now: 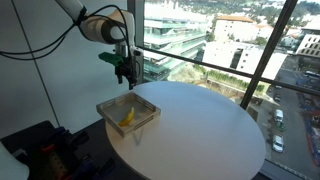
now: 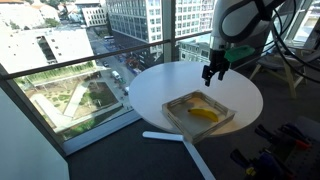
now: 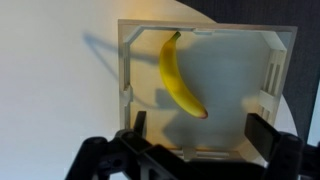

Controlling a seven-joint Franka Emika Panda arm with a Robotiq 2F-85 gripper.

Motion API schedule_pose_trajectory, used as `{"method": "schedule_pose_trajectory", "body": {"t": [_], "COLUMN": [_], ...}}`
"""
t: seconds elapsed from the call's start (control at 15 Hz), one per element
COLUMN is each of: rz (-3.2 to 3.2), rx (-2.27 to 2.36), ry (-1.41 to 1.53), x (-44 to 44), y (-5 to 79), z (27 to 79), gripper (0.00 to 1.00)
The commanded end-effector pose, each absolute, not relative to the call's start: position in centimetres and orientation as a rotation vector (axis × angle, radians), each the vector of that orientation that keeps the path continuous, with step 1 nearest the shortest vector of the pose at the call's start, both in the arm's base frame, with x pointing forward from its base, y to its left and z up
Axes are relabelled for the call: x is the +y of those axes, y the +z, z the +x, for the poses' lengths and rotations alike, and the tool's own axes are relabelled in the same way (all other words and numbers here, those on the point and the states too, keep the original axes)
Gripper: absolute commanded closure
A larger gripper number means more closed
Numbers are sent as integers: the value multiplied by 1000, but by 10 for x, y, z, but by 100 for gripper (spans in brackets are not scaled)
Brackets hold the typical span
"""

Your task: Put the banana plush toy on the tray

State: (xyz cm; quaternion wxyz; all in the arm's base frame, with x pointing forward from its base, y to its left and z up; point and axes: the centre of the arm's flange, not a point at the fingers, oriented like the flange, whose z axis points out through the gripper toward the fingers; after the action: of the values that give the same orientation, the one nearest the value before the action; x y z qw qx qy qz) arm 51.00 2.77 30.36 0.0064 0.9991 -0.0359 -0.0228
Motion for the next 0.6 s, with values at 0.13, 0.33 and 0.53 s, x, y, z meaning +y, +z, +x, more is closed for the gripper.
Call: {"method": "schedule_pose_trajectory", "body": {"t": [0.13,0.33,0.53], "rz": [3119,3119,3120], "rx": [-130,-133,-136], "ry": [-67,-63,-64], "x": [26,25,23], "y": [329,336,343], "z": [479,469,460], "gripper": [0,0,0]}}
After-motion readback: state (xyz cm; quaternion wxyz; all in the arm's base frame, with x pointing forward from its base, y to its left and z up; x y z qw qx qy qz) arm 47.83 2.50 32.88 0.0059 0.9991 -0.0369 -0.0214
